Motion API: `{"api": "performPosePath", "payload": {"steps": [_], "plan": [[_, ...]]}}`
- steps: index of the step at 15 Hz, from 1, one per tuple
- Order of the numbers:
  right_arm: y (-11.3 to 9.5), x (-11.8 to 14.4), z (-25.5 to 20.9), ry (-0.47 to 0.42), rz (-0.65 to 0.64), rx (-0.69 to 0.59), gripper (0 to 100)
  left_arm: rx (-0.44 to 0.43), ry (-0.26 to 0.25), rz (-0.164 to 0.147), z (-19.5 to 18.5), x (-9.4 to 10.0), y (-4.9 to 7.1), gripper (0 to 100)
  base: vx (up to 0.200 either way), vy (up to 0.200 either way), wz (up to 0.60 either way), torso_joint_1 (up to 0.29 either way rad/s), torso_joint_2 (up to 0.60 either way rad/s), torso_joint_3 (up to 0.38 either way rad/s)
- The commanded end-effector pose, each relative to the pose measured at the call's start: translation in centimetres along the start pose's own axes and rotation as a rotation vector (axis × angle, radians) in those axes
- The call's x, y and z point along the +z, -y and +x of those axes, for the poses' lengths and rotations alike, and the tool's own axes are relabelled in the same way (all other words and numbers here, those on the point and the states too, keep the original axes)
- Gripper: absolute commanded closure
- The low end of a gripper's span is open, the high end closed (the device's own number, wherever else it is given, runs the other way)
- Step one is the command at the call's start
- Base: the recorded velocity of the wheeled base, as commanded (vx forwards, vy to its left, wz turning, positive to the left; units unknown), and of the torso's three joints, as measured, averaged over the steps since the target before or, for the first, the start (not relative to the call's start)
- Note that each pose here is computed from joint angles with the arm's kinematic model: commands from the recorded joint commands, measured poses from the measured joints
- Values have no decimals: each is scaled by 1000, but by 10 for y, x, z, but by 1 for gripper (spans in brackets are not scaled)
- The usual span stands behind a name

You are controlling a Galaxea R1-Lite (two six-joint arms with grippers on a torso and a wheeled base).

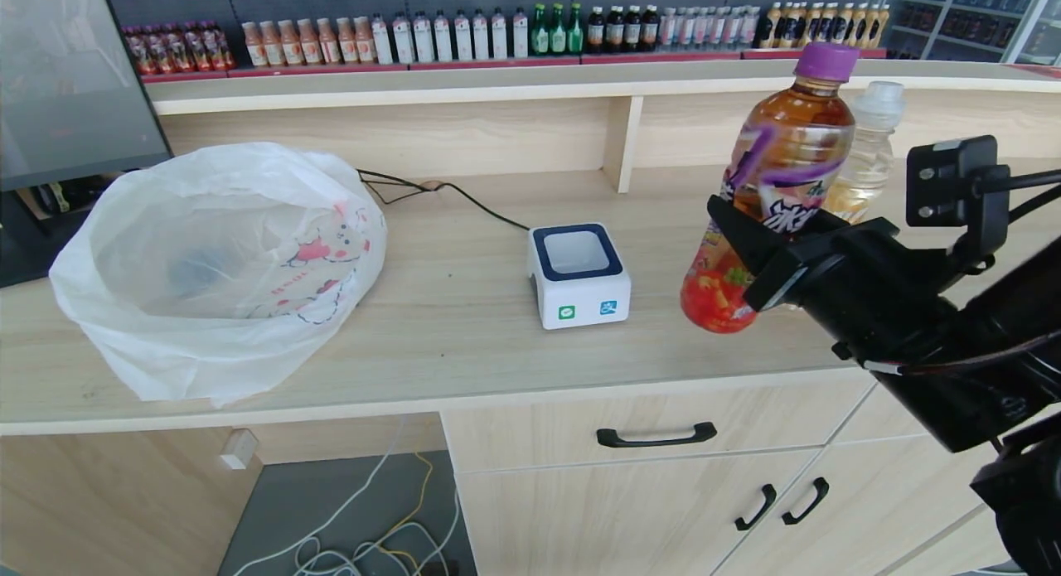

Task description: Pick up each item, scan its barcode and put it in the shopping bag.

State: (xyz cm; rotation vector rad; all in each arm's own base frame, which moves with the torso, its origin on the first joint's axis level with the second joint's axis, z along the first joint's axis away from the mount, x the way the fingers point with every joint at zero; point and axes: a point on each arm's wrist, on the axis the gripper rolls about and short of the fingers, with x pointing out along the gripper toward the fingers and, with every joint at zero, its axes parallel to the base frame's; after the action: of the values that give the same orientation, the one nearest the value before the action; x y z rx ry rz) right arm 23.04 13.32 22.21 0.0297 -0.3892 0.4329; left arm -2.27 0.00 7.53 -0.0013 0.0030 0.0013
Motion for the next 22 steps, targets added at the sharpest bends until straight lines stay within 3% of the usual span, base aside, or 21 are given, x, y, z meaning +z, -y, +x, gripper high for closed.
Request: {"api": "performPosePath", "payload": {"steps": [1, 12, 22], "plan": [[-6, 8, -17, 1, 11, 29, 100, 0, 0, 0, 0, 0, 0, 0, 0, 0, 0, 0, 0, 0], [-5, 21, -78, -40, 86, 73, 100, 0, 0, 0, 0, 0, 0, 0, 0, 0, 0, 0, 0, 0], [-25, 11, -86, -67, -284, 199, 100, 0, 0, 0, 0, 0, 0, 0, 0, 0, 0, 0, 0, 0]]}}
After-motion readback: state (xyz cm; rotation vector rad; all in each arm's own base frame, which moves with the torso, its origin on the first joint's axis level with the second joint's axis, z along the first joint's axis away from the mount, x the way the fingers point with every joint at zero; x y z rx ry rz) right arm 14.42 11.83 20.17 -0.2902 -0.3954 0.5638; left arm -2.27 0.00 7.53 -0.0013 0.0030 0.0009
